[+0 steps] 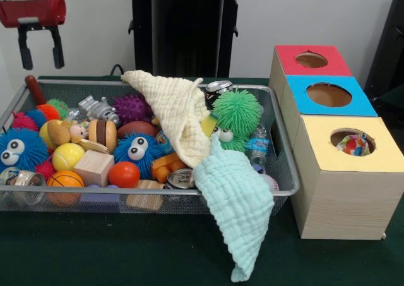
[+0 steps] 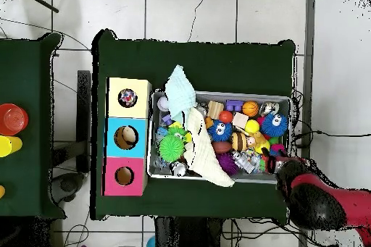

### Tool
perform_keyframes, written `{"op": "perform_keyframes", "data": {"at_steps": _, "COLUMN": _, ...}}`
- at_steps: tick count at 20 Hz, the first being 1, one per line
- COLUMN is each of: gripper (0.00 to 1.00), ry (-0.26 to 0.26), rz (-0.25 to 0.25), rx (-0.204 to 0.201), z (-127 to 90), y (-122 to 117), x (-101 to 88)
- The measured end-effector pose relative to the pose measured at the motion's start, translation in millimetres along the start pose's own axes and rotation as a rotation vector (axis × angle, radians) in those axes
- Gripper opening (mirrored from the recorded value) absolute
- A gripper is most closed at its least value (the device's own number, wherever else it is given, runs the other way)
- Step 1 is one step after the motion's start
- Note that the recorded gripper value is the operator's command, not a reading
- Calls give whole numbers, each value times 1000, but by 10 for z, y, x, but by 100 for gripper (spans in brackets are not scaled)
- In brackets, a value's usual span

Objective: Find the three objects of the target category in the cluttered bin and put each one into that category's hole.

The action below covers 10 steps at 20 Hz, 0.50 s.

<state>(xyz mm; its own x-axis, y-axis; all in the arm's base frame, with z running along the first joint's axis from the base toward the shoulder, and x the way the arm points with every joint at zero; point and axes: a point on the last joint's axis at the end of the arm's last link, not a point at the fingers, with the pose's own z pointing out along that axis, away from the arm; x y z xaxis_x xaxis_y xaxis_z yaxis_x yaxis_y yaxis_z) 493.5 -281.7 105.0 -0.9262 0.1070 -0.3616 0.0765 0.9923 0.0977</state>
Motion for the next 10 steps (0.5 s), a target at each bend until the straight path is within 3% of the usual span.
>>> {"op": "perform_keyframes", "data": {"at_steps": 10, "gripper": 100, "ry": -13, "rz": -109, "rx": -1, "z": 368, "y": 259, "x": 70}}
